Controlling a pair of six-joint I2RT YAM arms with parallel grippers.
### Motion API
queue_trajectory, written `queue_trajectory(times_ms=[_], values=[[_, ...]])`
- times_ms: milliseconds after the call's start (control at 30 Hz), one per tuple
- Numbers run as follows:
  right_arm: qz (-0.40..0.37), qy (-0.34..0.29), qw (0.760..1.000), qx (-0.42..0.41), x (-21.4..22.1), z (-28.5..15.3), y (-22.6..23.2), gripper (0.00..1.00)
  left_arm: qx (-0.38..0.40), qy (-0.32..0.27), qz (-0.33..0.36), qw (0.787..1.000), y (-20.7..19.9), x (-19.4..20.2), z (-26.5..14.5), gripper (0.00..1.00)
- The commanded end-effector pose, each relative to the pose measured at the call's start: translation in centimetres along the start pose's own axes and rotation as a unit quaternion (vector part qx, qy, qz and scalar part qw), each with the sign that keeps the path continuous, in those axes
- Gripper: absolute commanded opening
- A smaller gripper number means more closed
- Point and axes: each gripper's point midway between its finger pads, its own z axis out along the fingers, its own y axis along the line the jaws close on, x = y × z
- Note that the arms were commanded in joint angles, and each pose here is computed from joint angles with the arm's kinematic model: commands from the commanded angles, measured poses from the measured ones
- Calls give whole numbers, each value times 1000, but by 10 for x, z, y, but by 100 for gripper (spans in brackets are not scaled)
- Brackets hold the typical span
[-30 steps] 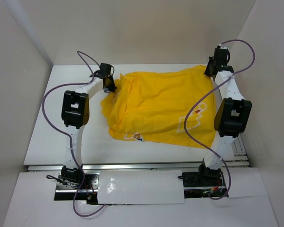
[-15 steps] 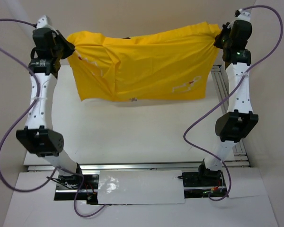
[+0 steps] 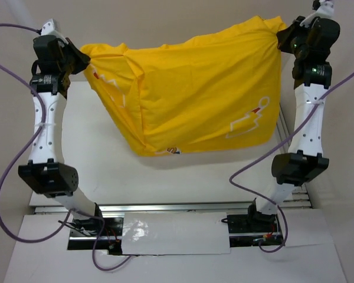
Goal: Put the pillow into the pillowcase
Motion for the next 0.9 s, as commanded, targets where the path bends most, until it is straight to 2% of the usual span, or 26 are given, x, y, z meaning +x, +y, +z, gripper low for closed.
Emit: queue_trajectory(times_ms=[0, 67, 100, 133, 200, 267, 333, 467, 500, 533, 567, 600, 633, 667, 700, 733, 767, 800, 833, 867], values=[[-18, -54, 994, 89, -20, 36, -75, 0, -104, -46, 13, 993, 73, -30, 44, 0], [-16, -65, 995, 71, -25, 50, -62, 0, -80, -46, 2, 996, 63, -37, 61, 0], [-15, -61, 996, 67, -13, 66, -63, 0, -79, -20, -7, 997, 72, -19, 86, 0], [-19, -84, 994, 62, -20, 73, -60, 0, -61, -39, -17, 997, 61, -35, 89, 0], [-16, -120, 991, 58, -33, 82, -44, 0, -22, -37, -22, 999, 47, -39, 102, 0], [-10, -186, 980, 69, -64, 82, -34, 0, 1, -54, -40, 998, 36, -53, 109, 0], [-12, -226, 972, 64, -84, 81, -31, 0, 21, -90, -45, 995, 24, -75, 104, 0], [-14, -294, 954, 61, -132, 48, -18, 0, 43, -152, -34, 987, -1, -122, 53, 0], [-25, -279, 958, 56, -124, 50, -18, 0, 39, -160, -23, 986, -6, -128, 31, 0], [-27, -261, 964, 50, -113, 51, -16, 0, 39, -162, -16, 986, -7, -127, 21, 0], [-35, -263, 964, 20, -123, 29, 1, 0, 20, -127, -18, 992, 14, -91, 37, 0], [-33, -182, 982, 26, -51, 52, -15, 0, 11, -121, -20, 992, 21, -77, 33, 0], [-32, -185, 982, 10, -54, 22, -2, 0, 27, -135, -21, 990, 11, -77, 3, 0], [-37, -196, 980, -28, -41, 12, 9, 0, 21, -122, -29, 992, 21, -55, 2, 0], [-22, -103, 994, -17, 65, 19, -13, 0, -20, -62, -66, 996, 58, 14, 17, 0], [-11, -116, 993, -22, 68, -11, -7, 0, -33, -69, -85, 993, 63, 26, -4, 0], [5, -120, 992, -42, 88, -24, -2, 0, -77, -6, -124, 989, 100, 105, -2, 0], [20, -97, 994, -46, 124, -37, -3, 0, -86, 6, -142, 986, 109, 131, -8, 0], [48, -21, 998, -26, 212, -57, -19, 0, -91, 24, -159, 983, 116, 156, -16, 0], [58, -25, 997, -33, 219, -81, -10, 0, -92, 24, -173, 980, 118, 169, -30, 0]])
